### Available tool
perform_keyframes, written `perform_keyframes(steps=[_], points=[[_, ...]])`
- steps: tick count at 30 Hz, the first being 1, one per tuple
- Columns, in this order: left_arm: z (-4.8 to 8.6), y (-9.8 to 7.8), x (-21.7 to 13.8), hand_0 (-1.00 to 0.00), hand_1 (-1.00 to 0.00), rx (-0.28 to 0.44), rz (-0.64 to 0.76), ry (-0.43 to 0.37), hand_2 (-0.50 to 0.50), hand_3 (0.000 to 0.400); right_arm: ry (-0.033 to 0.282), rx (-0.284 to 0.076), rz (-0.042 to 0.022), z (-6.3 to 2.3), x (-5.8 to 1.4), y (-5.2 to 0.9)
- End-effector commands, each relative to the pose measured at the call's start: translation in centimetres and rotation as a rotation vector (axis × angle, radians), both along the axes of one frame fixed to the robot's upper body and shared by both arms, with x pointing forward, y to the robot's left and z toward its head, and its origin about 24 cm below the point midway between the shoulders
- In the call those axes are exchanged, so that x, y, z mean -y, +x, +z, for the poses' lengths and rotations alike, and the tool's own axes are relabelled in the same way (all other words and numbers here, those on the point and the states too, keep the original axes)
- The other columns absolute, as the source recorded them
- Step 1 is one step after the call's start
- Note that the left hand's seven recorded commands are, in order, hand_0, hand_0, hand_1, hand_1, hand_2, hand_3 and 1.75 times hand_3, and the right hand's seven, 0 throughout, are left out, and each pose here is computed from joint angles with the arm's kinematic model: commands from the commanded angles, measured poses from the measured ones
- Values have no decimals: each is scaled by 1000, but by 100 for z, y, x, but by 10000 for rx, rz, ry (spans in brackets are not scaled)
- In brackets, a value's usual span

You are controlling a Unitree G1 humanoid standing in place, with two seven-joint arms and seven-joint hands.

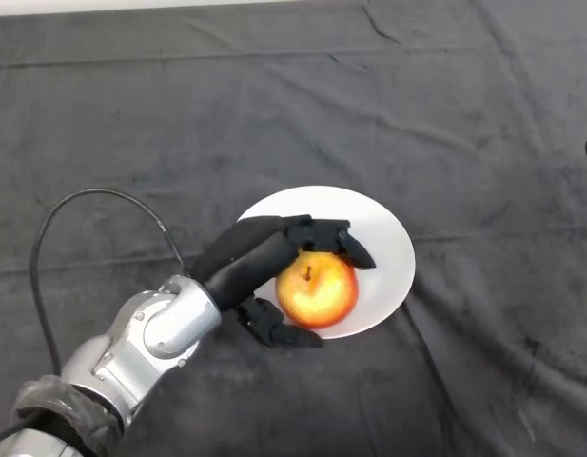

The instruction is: Move the apple to the plate

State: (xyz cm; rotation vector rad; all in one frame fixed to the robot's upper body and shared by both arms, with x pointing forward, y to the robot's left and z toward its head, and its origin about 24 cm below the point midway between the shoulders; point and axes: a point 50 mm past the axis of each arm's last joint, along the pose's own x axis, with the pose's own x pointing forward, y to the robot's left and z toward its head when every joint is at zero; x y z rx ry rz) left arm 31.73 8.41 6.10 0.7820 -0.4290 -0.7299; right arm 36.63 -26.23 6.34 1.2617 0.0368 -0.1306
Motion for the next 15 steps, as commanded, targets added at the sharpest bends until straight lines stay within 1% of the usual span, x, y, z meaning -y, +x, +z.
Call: perform_keyframes(steps=[1,8,15], points=[[54,72,-6,0,0,-88,-18,296,0,0,-57,332,-275,116,91,20],[172,69,16,0,0,210,-119,275,0,0,-55,334,-275,116,91,20],[203,40,17,0,0,541,-173,197,0,0,-59,335,-276,116,91,20]])
